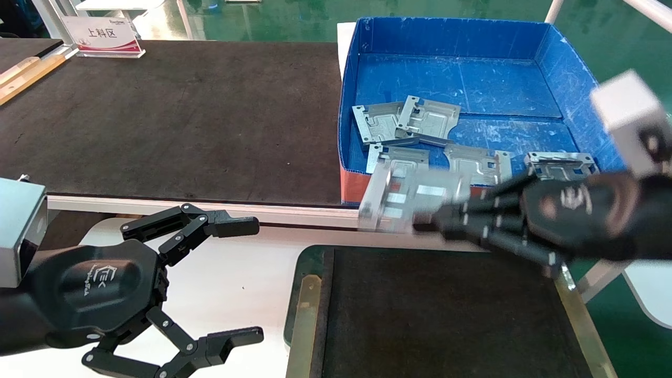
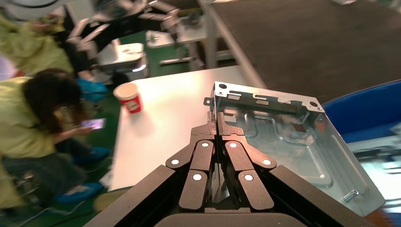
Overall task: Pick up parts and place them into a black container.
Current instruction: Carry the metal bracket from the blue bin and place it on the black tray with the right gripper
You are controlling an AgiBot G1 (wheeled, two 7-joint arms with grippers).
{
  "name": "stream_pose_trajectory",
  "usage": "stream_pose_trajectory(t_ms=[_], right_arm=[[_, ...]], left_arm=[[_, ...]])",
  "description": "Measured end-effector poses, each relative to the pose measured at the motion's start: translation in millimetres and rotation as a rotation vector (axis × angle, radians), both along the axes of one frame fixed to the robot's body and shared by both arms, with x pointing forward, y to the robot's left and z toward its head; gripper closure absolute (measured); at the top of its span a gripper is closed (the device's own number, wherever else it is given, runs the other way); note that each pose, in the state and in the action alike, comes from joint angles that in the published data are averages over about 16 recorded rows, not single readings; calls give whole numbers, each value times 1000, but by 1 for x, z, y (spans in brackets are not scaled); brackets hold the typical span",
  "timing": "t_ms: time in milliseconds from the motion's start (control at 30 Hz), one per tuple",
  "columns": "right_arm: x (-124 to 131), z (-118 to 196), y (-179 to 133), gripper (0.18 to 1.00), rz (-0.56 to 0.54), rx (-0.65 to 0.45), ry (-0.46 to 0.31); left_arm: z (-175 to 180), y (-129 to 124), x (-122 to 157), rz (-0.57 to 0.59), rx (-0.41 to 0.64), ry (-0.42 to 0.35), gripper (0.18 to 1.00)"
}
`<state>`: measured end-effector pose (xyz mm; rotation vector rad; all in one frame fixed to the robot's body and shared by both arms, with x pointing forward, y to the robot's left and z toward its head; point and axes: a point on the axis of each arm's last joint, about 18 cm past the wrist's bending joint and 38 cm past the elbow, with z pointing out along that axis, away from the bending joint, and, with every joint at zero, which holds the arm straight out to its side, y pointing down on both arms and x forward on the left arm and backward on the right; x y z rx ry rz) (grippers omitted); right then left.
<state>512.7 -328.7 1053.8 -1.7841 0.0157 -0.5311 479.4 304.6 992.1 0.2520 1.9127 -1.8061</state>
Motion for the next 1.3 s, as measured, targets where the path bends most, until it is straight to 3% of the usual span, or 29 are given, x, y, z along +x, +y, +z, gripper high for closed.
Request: stream_pose_trajectory(t_ms=[233, 533, 900, 1300], right_arm=[[-13, -42, 15, 988, 50, -76, 79], [-2, -104, 28, 988, 64, -183, 129], [43, -168, 34, 988, 19, -275, 128], [105, -197, 46, 988, -28, -361, 55]], left_arm=[[0, 0, 0, 0, 0, 0, 184], [0, 0, 0, 0, 0, 0, 184], [0, 0, 0, 0, 0, 0, 184], [0, 0, 0, 0, 0, 0, 184]])
